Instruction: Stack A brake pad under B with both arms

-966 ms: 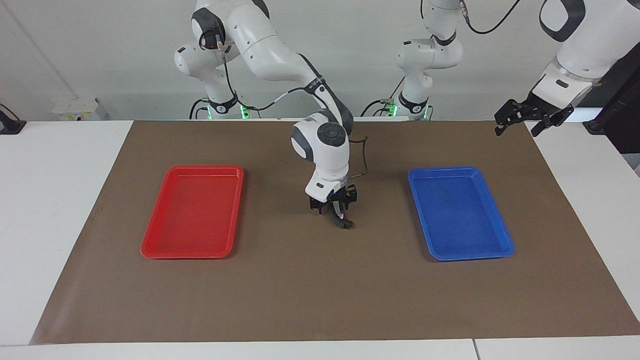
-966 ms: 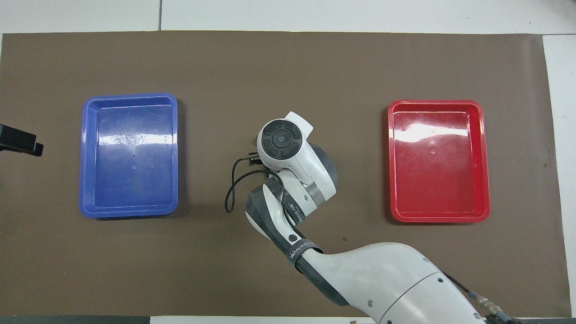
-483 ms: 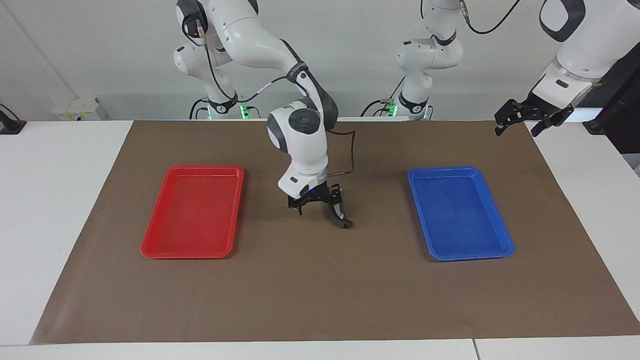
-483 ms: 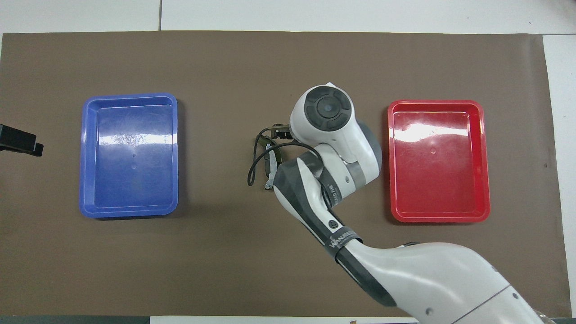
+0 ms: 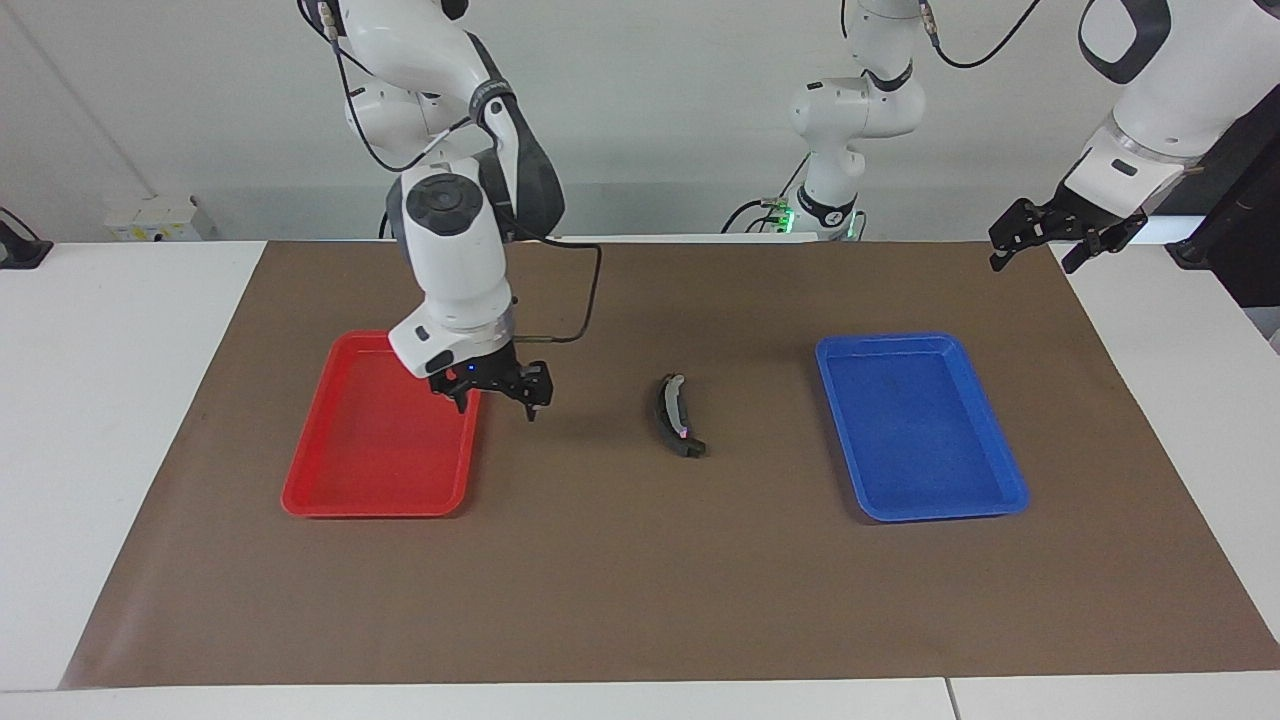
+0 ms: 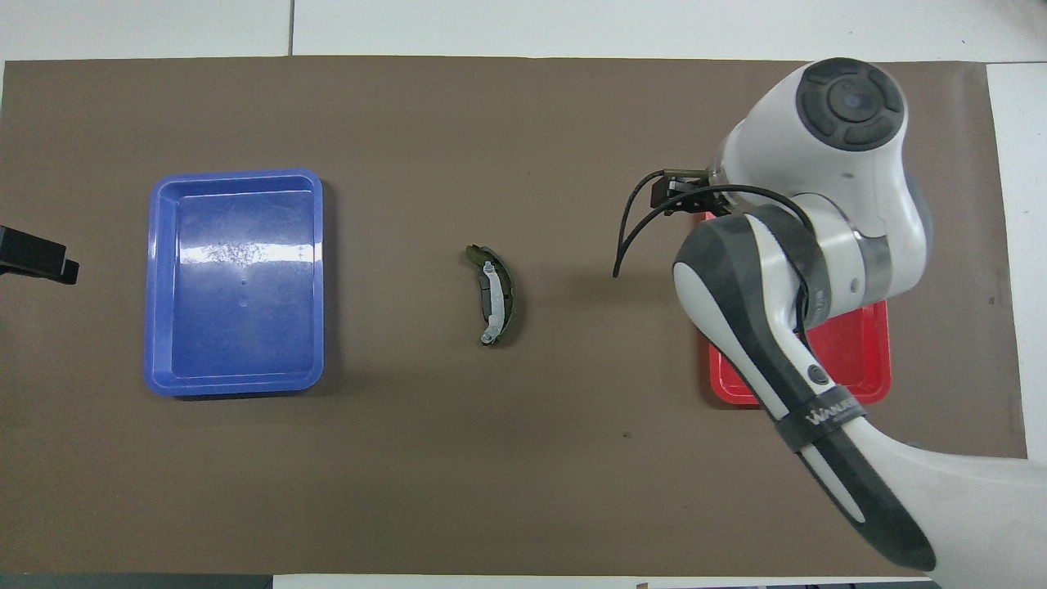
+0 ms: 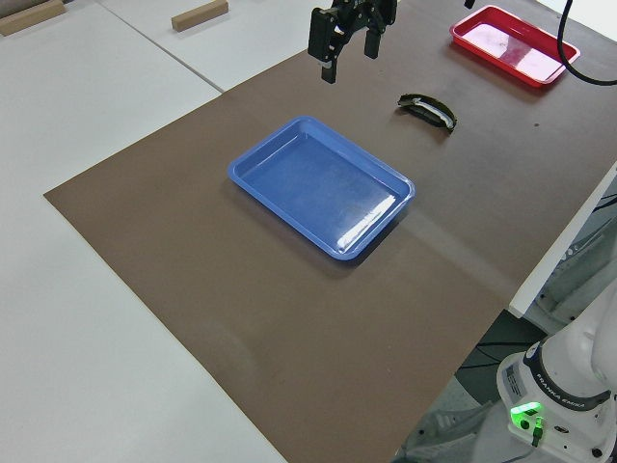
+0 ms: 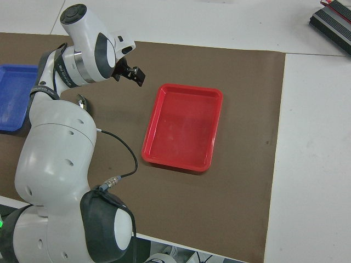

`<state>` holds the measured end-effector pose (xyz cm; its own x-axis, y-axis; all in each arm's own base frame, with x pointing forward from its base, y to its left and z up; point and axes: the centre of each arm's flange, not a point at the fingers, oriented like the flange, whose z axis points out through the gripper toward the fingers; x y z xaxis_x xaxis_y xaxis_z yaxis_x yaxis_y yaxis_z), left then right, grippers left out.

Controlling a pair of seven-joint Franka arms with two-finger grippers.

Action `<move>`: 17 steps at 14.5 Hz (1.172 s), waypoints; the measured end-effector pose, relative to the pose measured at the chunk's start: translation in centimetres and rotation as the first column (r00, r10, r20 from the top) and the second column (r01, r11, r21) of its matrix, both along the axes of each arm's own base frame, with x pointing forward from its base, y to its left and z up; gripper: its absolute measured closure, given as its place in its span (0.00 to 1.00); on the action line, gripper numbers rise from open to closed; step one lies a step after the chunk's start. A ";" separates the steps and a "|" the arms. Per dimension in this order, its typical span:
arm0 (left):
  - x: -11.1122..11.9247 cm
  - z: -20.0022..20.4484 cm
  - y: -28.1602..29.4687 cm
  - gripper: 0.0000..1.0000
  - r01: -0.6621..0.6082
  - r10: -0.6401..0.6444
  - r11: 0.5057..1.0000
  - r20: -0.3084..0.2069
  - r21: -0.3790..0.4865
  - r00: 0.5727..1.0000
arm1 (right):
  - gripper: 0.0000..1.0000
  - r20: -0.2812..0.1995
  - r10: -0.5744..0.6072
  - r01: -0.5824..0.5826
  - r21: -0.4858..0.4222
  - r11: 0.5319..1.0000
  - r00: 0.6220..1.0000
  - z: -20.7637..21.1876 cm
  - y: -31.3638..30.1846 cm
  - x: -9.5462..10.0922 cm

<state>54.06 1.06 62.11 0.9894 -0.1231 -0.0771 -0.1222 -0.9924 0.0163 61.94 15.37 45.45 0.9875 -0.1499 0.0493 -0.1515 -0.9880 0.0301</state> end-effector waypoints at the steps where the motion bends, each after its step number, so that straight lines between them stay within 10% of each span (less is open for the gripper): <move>1: 0.0 0.0 0.0 0.00 0.000 0.000 1.000 0.000 0.000 1.000 | 0.00 -0.015 -0.004 0.004 -0.004 1.000 1.000 0.4 -2.4 0.0; 10: 0.0 0.0 0.0 0.00 0.000 0.000 1.000 0.000 0.000 1.000 | 0.00 -0.139 -0.035 0.036 -0.001 0.999 0.990 4.9 -18.1 -3.0; 17: 0.0 0.0 0.0 0.00 0.000 0.000 1.000 0.000 0.000 1.000 | 0.00 -0.039 -0.034 0.034 0.009 0.999 0.999 14.1 -19.3 -7.2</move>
